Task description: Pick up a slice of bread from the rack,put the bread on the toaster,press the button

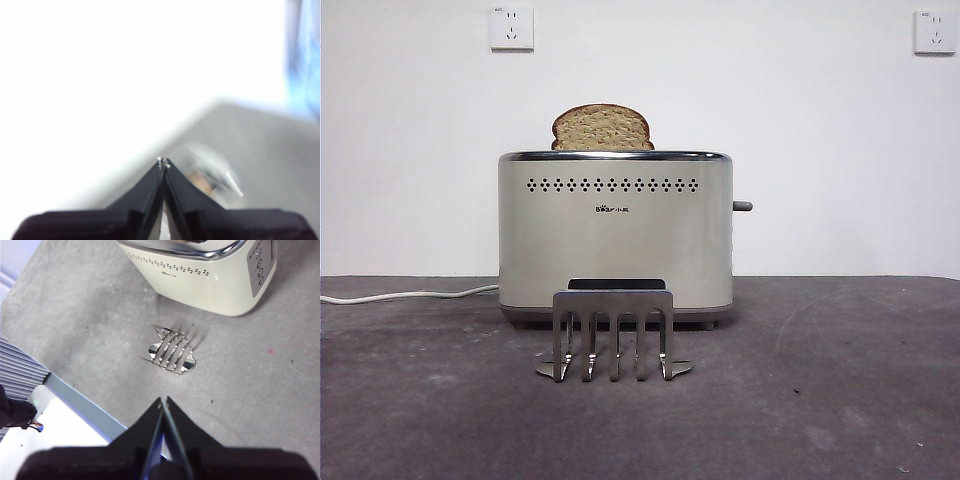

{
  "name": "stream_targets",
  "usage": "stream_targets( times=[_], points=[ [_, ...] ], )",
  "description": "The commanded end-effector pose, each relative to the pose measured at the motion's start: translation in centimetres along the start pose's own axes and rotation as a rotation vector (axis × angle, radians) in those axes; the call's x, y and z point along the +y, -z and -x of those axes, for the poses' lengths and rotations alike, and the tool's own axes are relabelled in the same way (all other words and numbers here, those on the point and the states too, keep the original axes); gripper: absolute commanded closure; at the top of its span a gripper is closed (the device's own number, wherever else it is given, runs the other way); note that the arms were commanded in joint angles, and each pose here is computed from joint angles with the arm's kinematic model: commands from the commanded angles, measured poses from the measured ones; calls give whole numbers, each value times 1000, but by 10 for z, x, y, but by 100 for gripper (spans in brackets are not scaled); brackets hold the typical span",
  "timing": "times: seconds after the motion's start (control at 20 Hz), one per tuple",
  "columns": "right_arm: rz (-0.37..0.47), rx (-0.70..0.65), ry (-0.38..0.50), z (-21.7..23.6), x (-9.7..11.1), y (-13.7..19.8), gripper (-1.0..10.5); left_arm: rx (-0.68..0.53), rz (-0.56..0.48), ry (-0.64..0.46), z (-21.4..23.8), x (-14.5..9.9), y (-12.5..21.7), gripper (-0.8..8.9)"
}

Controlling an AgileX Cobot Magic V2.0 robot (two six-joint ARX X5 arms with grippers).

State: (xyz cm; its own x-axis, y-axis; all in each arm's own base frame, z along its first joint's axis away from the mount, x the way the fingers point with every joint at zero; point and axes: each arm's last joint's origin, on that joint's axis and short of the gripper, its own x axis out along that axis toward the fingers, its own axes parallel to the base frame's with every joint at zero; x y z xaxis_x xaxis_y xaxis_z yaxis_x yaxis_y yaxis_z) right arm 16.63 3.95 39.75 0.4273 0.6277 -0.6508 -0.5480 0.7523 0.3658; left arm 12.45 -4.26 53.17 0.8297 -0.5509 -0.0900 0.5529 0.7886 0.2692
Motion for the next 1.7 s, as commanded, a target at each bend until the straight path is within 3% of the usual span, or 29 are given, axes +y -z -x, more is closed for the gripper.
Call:
stream_targets(
  times=[0.05,0.3,0.55,0.8,1.1,1.3,1.5,1.7],
  points=[
    [8,1,3,-1,-1,0,946,-150,-65,-120,24,-3,11,817],
    [8,1,3,-1,-1,0,946,-230,-110,-508,51,-23,95,818],
    [8,1,3,-1,-1,0,946,-207,-12,-650,48,-45,193,817],
    [8,1,3,-1,-1,0,946,-76,100,-629,29,-59,277,818],
    [8,1,3,-1,-1,0,946,6,184,-607,18,-73,341,817],
    [8,1,3,-1,-1,1,946,42,224,-598,15,-78,361,818],
    [8,1,3,-1,-1,0,946,194,287,-563,15,-84,376,818],
    [8,1,3,-1,-1,0,946,184,369,-571,15,-84,378,817]
  ],
)
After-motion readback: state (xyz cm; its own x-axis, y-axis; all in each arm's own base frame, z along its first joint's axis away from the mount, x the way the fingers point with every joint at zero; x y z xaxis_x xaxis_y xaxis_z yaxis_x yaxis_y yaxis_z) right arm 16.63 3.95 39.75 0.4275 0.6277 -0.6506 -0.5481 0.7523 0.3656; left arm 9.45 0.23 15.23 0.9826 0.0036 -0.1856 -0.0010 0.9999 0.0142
